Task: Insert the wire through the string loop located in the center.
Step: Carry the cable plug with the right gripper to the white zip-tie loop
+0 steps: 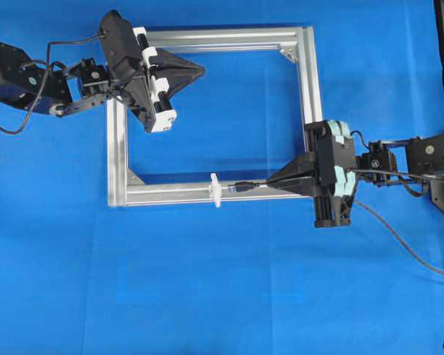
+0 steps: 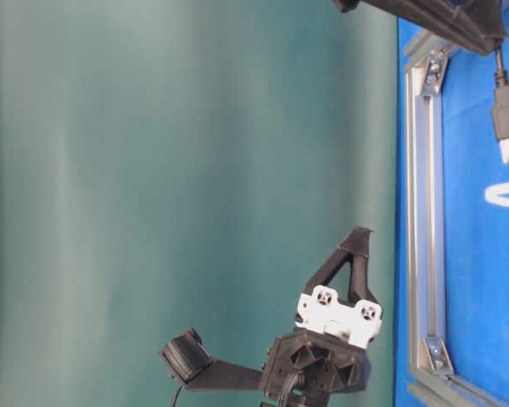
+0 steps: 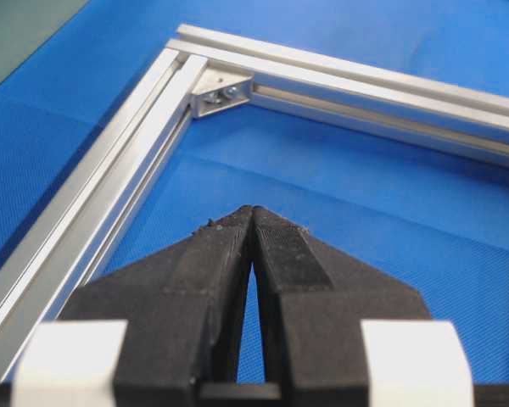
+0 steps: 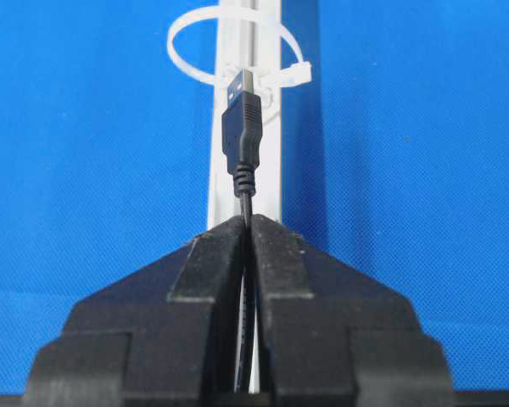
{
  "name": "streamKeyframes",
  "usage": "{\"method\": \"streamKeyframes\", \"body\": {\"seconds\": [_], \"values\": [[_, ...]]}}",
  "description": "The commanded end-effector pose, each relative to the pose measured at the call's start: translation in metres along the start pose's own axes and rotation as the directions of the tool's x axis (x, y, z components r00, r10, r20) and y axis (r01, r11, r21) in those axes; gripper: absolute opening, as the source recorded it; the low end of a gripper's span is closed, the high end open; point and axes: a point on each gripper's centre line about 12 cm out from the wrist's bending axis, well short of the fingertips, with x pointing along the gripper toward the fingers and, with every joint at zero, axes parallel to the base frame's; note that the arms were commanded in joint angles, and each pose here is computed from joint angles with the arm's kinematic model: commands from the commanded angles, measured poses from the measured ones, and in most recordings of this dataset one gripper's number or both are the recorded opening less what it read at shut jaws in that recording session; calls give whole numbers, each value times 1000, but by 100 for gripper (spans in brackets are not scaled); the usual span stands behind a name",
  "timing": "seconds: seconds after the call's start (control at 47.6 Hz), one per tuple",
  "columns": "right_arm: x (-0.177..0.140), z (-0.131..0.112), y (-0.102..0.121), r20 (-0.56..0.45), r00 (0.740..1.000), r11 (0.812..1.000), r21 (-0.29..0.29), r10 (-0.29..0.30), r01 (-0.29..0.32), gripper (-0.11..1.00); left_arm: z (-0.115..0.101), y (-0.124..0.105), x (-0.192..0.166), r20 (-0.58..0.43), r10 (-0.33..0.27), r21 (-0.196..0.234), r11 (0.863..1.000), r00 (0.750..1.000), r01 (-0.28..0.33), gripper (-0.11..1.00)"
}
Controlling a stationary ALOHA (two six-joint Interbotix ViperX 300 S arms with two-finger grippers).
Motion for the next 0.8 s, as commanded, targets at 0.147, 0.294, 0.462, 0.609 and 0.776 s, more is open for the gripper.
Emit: {"method": "streamKeyframes", "body": {"seconds": [0.147,0.294,0.462,0.609,0.776], "values": [[0,9,0,34,999,1000,3,0,0,-2,16,0,-3,47,-3,1,1000,999,3,0],[0,9,0,34,999,1000,3,0,0,-2,15,-1,-2,44,-3,0,1000,999,3,0],[0,9,0,32,999,1000,3,0,0,-2,16,-2,-2,49,-6,2,1000,999,6,0],[0,9,0,34,999,1000,3,0,0,-2,15,-1,-2,44,-5,1,1000,999,5,0],[0,9,0,35,999,1000,3,1,-1,-2,15,-1,-2,43,-4,2,1000,999,4,0]]}}
